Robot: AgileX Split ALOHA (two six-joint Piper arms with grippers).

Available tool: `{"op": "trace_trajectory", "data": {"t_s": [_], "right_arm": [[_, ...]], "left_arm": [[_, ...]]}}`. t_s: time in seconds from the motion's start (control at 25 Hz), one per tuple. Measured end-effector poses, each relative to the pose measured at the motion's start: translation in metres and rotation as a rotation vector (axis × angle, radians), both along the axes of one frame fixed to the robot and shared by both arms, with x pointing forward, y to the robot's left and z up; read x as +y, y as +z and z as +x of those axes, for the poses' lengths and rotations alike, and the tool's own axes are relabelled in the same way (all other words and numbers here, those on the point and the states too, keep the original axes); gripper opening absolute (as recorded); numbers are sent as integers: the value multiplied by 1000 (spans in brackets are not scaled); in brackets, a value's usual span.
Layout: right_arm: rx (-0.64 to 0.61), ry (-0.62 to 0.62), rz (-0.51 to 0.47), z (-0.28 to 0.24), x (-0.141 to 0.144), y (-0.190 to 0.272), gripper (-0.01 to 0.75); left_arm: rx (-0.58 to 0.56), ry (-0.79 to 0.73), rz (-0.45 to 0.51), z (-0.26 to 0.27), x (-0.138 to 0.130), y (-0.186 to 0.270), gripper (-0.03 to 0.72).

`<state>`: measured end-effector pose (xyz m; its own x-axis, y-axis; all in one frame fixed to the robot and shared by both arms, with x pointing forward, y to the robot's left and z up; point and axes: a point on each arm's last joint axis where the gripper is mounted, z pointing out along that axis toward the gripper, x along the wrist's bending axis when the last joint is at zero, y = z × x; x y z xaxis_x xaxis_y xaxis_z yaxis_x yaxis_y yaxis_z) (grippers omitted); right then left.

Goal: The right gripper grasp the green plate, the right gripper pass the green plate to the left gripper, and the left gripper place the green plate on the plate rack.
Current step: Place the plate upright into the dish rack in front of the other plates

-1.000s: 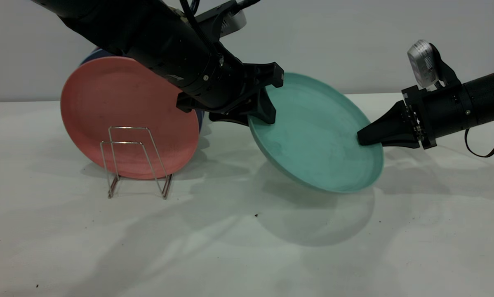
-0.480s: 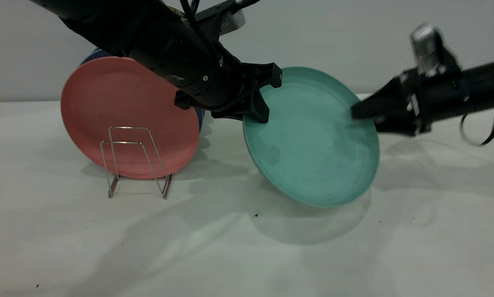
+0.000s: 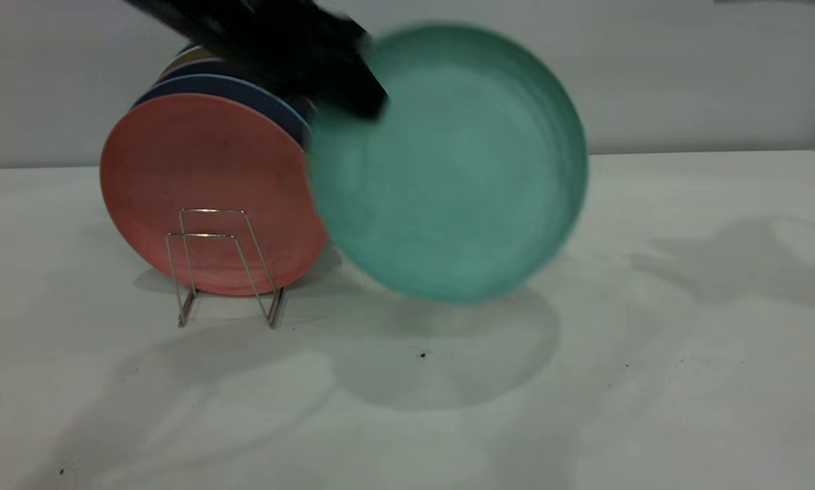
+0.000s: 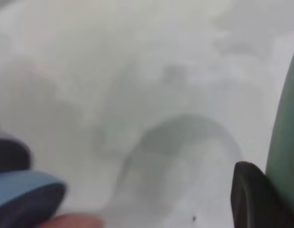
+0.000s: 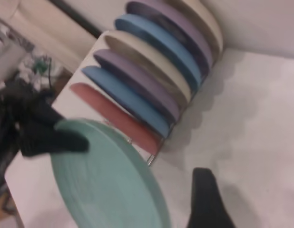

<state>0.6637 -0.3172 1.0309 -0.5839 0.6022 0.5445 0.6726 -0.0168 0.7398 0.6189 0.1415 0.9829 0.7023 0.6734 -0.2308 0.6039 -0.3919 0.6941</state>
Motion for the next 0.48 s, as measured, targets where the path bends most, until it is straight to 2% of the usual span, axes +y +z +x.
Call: {"op": "trace_trajectory", "data": {"t_s": [0.24,0.36,0.48], "right_arm": [[-22,4,-134,-40,9,68,427],[14,-10,-234,-62,12,88,422],[82,-44,-290,-84,12,92,418]], "left_arm": [[-132,-5,84,-10,60,58,69],[-205,-54,214,-19,87,75,69],[-284,-122,377,-26,110,86,69]]}}
